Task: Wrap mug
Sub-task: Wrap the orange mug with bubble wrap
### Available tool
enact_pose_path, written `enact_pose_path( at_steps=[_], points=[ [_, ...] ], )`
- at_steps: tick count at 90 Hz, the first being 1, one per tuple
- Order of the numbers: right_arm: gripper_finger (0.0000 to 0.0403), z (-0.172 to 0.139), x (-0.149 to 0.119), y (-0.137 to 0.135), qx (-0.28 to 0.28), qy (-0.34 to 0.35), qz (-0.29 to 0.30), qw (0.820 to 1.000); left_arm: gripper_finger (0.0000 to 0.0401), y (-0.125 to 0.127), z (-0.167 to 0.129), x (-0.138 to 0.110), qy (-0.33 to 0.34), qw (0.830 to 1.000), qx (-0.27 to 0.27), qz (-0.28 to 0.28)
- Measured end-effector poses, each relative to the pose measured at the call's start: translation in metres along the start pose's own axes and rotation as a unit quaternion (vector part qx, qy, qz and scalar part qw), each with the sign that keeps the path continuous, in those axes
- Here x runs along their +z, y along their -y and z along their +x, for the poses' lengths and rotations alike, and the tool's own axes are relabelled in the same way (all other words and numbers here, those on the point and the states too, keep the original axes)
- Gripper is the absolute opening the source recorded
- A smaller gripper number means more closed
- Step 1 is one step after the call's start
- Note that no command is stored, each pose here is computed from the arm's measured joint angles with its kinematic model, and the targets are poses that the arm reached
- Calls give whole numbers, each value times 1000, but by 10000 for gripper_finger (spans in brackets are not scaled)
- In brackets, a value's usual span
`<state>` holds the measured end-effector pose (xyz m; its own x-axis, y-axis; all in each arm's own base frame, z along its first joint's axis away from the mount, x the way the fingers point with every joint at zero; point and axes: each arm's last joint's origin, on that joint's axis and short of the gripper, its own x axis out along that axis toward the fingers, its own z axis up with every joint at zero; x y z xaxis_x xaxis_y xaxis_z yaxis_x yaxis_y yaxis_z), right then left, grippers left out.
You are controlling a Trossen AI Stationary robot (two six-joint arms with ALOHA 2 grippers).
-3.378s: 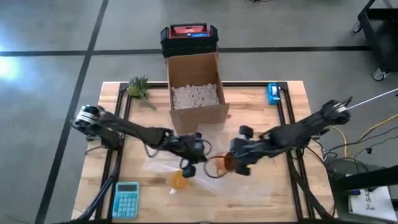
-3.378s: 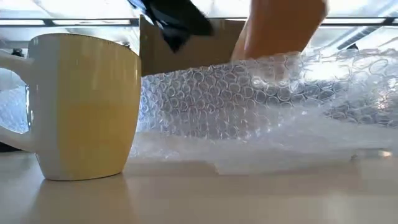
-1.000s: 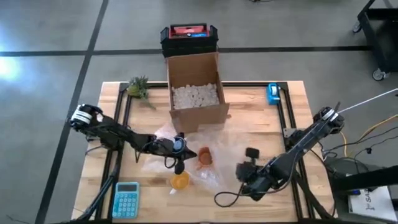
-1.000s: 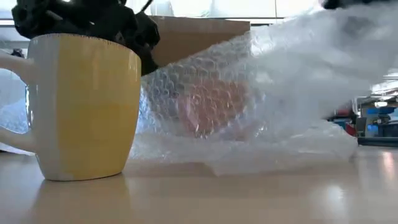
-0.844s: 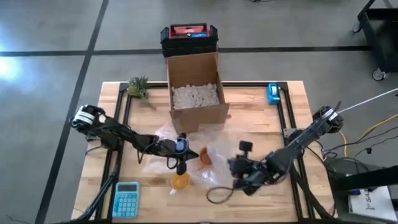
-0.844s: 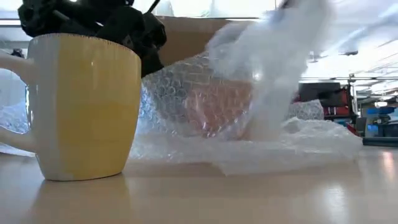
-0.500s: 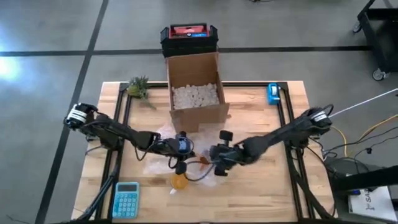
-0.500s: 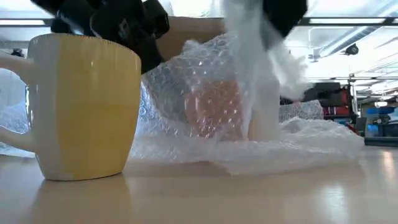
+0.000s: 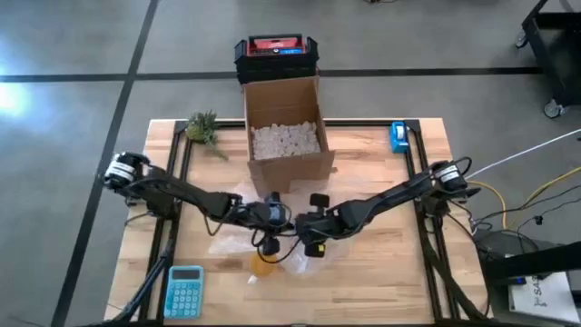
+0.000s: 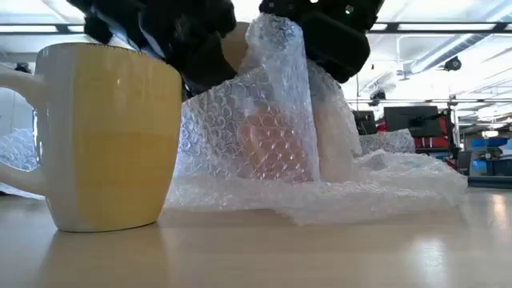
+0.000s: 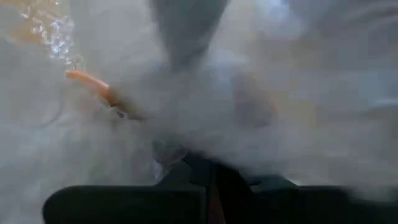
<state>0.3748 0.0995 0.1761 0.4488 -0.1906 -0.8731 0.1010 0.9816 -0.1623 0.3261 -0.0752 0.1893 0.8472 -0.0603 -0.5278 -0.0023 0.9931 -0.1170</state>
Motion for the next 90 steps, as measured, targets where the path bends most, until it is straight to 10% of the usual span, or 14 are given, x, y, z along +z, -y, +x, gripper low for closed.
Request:
enact_pose_path(
  at_steps=[55,74,90],
  points=[
    [81,-102,29,15,129,-35,12,991,0,2,17,0,-8,1000,3,-1],
    [64,-73,21,-6,171,-33,-30,984,0,2,17,0,-5,1000,3,-2],
    [16,-30,20,9,82,-38,-27,996,0,2,16,0,-6,1000,4,-4]
  ],
)
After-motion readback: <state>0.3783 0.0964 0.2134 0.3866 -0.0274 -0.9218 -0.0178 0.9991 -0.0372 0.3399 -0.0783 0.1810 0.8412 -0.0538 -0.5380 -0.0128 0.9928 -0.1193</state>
